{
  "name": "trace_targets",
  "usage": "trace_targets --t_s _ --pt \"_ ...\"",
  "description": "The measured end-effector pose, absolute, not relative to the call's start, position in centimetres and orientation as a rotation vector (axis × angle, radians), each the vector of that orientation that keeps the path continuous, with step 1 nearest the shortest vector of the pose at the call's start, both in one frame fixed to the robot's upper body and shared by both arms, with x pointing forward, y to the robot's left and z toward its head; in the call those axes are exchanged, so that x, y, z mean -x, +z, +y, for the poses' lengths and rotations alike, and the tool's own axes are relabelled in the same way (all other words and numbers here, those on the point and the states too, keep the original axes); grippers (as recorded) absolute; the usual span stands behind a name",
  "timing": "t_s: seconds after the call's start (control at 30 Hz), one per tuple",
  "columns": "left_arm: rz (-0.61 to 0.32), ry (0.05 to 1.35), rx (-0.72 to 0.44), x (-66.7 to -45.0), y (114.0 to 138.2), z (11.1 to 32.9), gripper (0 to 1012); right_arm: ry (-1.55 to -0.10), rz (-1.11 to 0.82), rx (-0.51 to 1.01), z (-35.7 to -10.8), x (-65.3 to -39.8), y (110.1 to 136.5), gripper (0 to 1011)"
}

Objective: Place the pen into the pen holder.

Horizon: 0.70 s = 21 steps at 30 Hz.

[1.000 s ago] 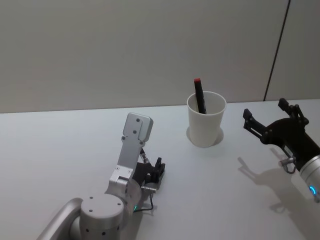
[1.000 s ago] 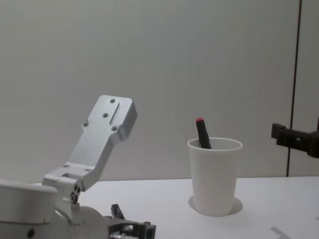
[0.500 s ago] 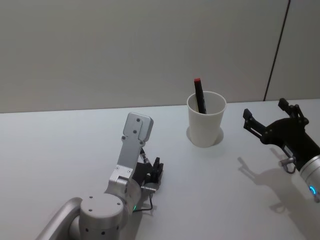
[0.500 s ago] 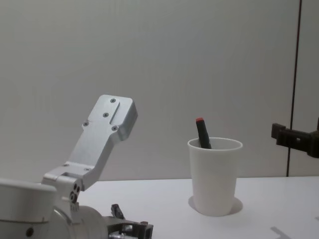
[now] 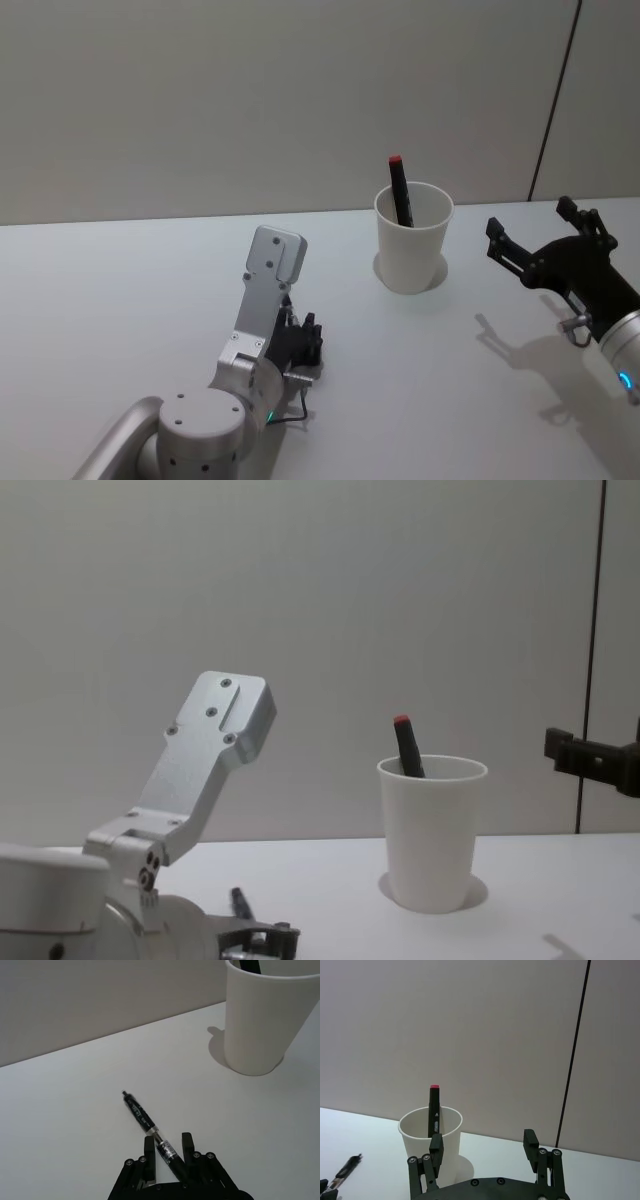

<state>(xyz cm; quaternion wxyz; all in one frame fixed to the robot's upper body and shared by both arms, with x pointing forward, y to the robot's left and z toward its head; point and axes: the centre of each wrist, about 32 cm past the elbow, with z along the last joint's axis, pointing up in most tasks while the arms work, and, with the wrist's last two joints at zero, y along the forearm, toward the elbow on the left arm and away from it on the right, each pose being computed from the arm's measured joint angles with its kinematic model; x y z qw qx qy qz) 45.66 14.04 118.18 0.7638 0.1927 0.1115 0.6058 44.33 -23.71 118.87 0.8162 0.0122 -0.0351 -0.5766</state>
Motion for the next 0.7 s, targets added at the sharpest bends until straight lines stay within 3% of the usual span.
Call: trace_targets --t_s 0.07,0.23,0.7 --pt "0.243 1.313 -0.412 -45.67 118.13 14.06 282 -1.229 -0.075 -0.026 -23.71 -44.33 118.87 1001" --pt "0.243 1.309 -0.404 -45.69 118.07 14.09 152 -1.230 -0.075 -0.026 -23.71 -44.33 118.87 1001" --pt "0.240 1.301 -0.391 -45.70 118.00 14.15 128 -1.230 -0.075 -0.026 -23.71 -44.33 118.87 1001"
